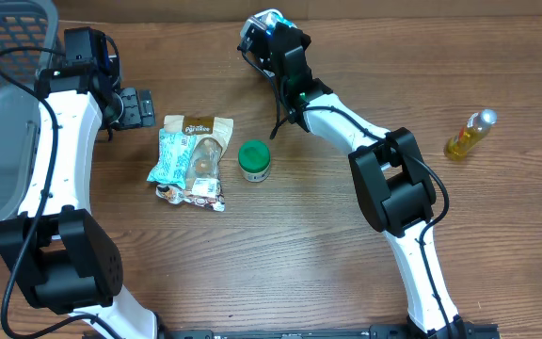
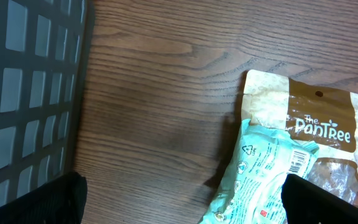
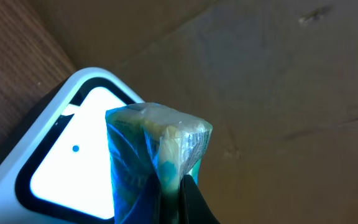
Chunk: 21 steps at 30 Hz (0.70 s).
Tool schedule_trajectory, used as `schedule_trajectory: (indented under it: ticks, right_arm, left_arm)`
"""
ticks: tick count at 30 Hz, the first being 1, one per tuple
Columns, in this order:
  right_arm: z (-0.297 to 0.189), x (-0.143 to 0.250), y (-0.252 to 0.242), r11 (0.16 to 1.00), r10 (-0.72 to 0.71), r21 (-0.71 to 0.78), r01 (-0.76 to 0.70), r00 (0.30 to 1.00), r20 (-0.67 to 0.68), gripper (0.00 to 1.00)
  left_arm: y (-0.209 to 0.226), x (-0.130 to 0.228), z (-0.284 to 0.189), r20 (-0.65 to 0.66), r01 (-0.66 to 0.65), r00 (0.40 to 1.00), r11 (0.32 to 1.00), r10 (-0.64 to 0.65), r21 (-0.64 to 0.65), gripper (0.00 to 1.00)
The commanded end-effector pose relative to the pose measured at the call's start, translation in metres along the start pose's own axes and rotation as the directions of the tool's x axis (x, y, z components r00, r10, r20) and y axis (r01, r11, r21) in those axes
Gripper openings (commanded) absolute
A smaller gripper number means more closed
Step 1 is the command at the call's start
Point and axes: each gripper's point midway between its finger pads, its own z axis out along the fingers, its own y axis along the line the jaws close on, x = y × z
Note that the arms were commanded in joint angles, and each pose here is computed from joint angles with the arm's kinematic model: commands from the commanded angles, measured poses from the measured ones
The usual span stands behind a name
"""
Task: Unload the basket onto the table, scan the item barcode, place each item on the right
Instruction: 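Carry the teal packet up to the white scanner and hold it there, then carry the packet to the table's right side and release it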
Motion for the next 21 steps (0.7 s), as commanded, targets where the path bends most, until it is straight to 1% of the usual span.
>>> schedule_trajectory:
  ticks: [1, 4, 6, 8, 10, 12, 14, 17, 19, 21]
  right_arm:
    - [-0.004, -0.009, -0.023, 0.998, 0.026, 0.052, -0.026, 1.000, 0.011, 0.04]
    - [-0.017, -0.022, -0.052, 0.989, 0.122, 0.086, -0.124, 0.992, 0.026, 0.04]
    - [-0.035, -0.033, -0.078, 0.970, 0.227, 0.078, -0.229, 0.973, 0.029, 0.04]
    - [-0.049, -0.036, -0.090, 0.953, 0.296, 0.057, -0.296, 0.955, 0.010, 0.04]
    - [-0.065, -0.033, -0.100, 0.931, 0.364, 0.029, -0.364, 0.930, -0.040, 0.04]
    - [-0.082, -0.022, -0.105, 0.904, 0.425, -0.001, -0.428, 0.898, -0.118, 0.04]
    - [-0.098, -0.004, -0.105, 0.866, 0.485, -0.014, -0.499, 0.847, -0.217, 0.04]
    - [-0.122, 0.035, -0.092, 0.827, 0.507, -0.024, -0.561, 0.764, -0.400, 0.04]
    - [-0.138, 0.067, -0.077, 0.803, 0.495, -0.021, -0.595, 0.686, -0.533, 0.04]
    - [-0.161, 0.101, -0.058, 0.765, 0.466, -0.016, -0.644, 0.570, -0.677, 0.04]
  left_arm:
    - [-0.003, -0.008, -0.012, 0.037, -0.022, 0.999, 1.000, 0.022, 0.009, 1.00]
    - [-0.003, -0.008, -0.012, 0.037, -0.022, 0.999, 1.000, 0.022, 0.009, 1.00]
    - [-0.003, -0.008, -0.012, 0.037, -0.022, 0.999, 1.000, 0.022, 0.009, 0.99]
    - [-0.003, -0.008, -0.012, 0.037, -0.022, 0.999, 1.000, 0.022, 0.009, 0.99]
    - [-0.003, -0.008, -0.012, 0.037, -0.022, 0.999, 1.000, 0.022, 0.009, 1.00]
    - [-0.003, -0.008, -0.012, 0.037, -0.022, 0.999, 1.000, 0.022, 0.009, 1.00]
    - [-0.003, -0.008, -0.012, 0.037, -0.022, 0.999, 1.000, 0.022, 0.009, 0.99]
    - [-0.003, -0.008, -0.012, 0.037, -0.022, 0.999, 1.000, 0.022, 0.009, 0.99]
    - [-0.003, -0.008, -0.012, 0.037, -0.022, 0.999, 1.000, 0.022, 0.009, 1.00]
    - [-0.003, -0.008, -0.012, 0.037, -0.022, 0.999, 1.000, 0.022, 0.009, 1.00]
